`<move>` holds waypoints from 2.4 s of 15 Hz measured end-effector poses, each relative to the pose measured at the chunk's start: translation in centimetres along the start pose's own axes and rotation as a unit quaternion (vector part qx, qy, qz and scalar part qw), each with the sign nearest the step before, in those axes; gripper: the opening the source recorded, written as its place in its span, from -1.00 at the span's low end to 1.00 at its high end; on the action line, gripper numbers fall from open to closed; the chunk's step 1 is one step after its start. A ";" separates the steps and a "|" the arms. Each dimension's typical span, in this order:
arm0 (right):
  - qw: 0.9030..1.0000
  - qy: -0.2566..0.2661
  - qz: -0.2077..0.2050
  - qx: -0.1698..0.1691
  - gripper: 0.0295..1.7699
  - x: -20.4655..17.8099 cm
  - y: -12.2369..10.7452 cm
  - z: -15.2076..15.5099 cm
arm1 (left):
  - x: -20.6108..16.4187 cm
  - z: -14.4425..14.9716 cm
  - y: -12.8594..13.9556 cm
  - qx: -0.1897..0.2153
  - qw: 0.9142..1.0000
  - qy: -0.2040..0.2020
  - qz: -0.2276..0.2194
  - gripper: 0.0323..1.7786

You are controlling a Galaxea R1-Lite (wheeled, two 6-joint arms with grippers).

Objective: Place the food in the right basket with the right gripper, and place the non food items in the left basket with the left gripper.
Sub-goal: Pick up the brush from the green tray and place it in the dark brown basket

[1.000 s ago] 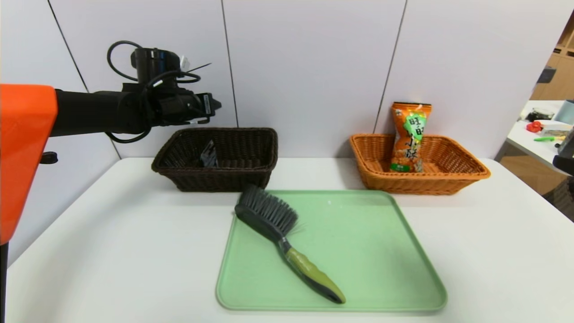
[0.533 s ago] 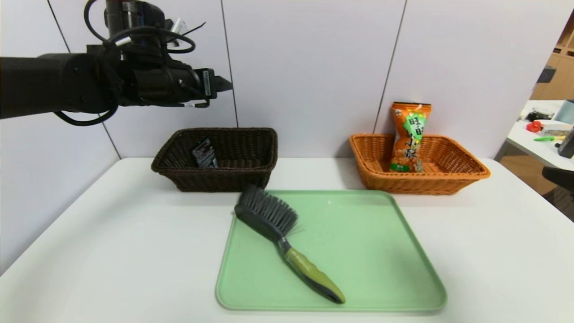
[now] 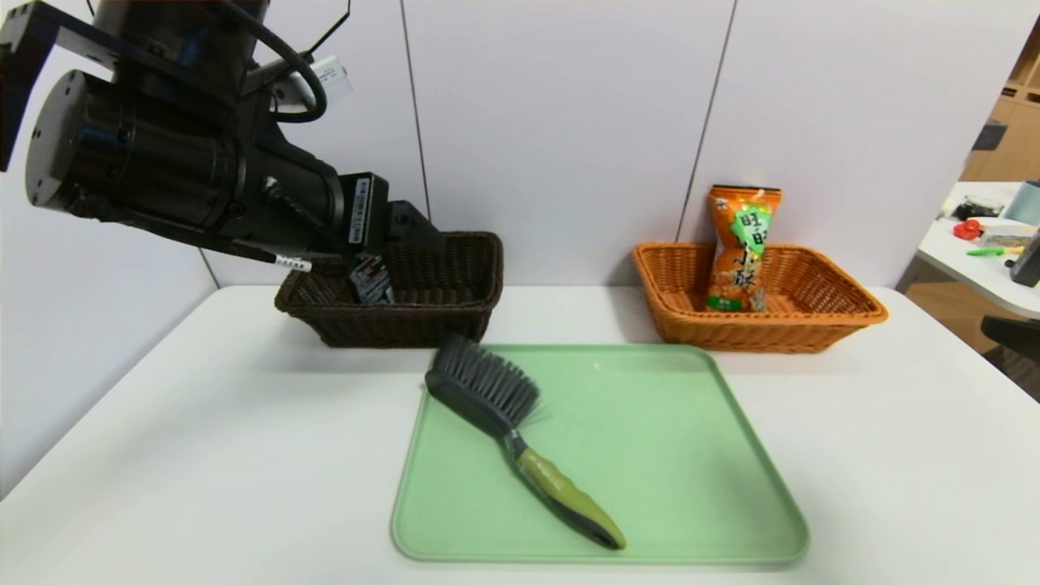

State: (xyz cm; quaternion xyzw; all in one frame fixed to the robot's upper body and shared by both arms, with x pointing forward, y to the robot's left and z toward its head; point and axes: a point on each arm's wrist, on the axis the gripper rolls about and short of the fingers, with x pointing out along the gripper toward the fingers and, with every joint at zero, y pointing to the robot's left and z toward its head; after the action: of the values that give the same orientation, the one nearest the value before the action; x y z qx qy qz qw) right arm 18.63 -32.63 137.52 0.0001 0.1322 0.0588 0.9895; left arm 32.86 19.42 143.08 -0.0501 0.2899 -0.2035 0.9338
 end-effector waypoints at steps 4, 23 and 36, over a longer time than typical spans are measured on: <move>1.000 0.004 0.001 0.000 0.91 -0.2 0.0 -0.6 | 0.1 -1.0 -2.1 -0.053 0.997 -0.009 0.062 0.86; 0.999 0.019 0.000 0.025 0.92 -1.7 0.0 -4.2 | 8.0 -8.7 -9.8 -0.187 0.969 0.123 0.104 0.90; 0.996 0.084 -0.019 0.025 0.92 -2.2 -0.1 -5.4 | 15.5 -10.4 -10.7 -0.173 0.959 0.164 0.152 0.90</move>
State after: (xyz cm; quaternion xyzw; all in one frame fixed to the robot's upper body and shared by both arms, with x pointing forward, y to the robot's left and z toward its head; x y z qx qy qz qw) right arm 15.15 -33.08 132.83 0.0177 0.2161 0.0367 0.9755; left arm 34.90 3.60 128.70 -0.1320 0.4745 -0.0109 0.8703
